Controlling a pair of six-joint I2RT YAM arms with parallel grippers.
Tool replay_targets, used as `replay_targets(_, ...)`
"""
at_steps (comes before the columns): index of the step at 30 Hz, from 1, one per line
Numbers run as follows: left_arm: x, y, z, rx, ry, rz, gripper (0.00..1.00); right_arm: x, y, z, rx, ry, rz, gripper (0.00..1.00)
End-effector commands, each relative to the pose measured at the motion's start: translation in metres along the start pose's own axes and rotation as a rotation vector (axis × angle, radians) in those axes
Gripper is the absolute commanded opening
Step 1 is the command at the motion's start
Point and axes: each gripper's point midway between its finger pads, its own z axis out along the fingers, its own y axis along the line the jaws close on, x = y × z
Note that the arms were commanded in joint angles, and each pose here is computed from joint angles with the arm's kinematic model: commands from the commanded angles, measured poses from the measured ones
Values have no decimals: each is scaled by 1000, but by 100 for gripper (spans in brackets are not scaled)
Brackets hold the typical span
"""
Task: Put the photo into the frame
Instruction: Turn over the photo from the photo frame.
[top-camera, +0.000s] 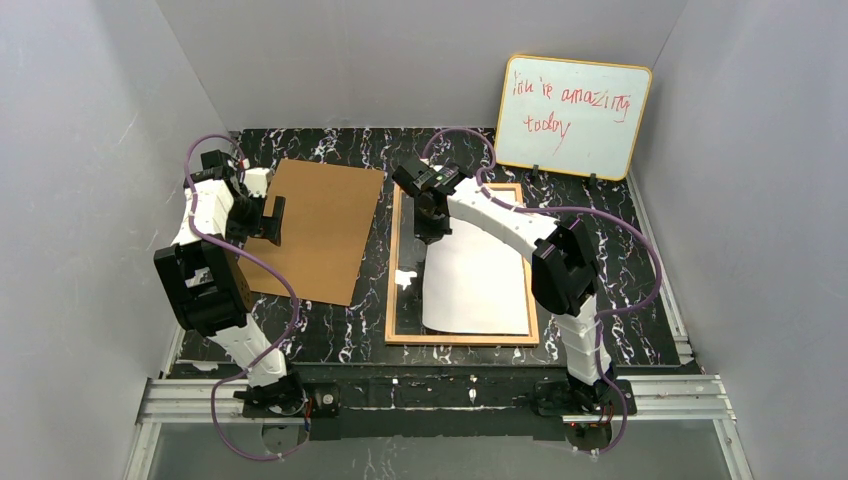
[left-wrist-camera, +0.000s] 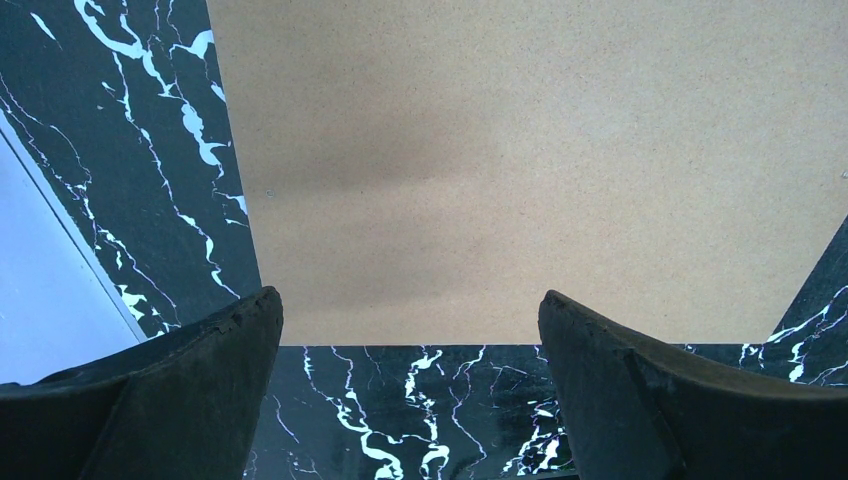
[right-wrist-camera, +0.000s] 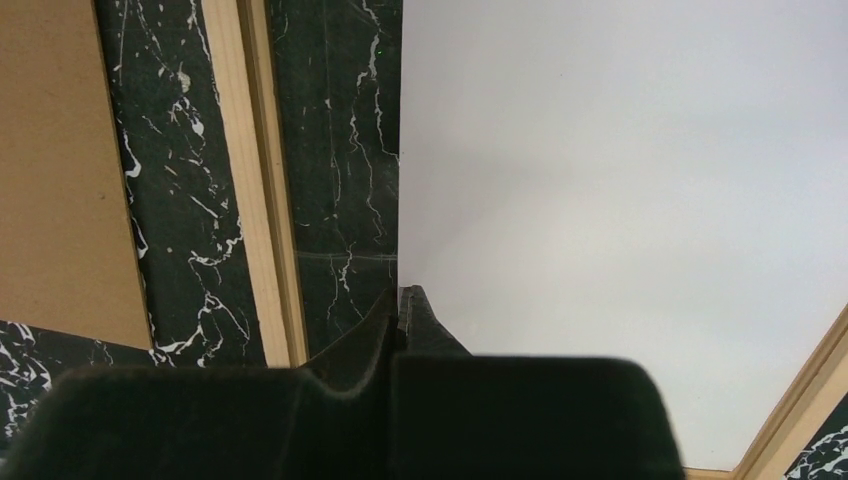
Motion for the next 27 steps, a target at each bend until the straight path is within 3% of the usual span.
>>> replay_targets(1,2,-4,-10,-2,-11,15,98,-6,-11,-9,49,-37,20,1)
replay_targets(7,3,-5,-10,1,-10,16,98,-5,-7,-5,39,-26,4,1)
replay_targets(10,3,-4,-10,-1,-8,18,98,-2,-6,1,34,-1,-18,12)
replay_targets(12,3,-4,-10,-2,-9,20,98,-1,-3,2,20,15,-20,29)
replay_targets(18,4,-4,-9,-2,-3,21,98,-10,13,-8,-78,-10,-14,96)
replay_targets(27,3,-1,-8,-12,0,18,98,-19,28,-24,-189,-21,13,99)
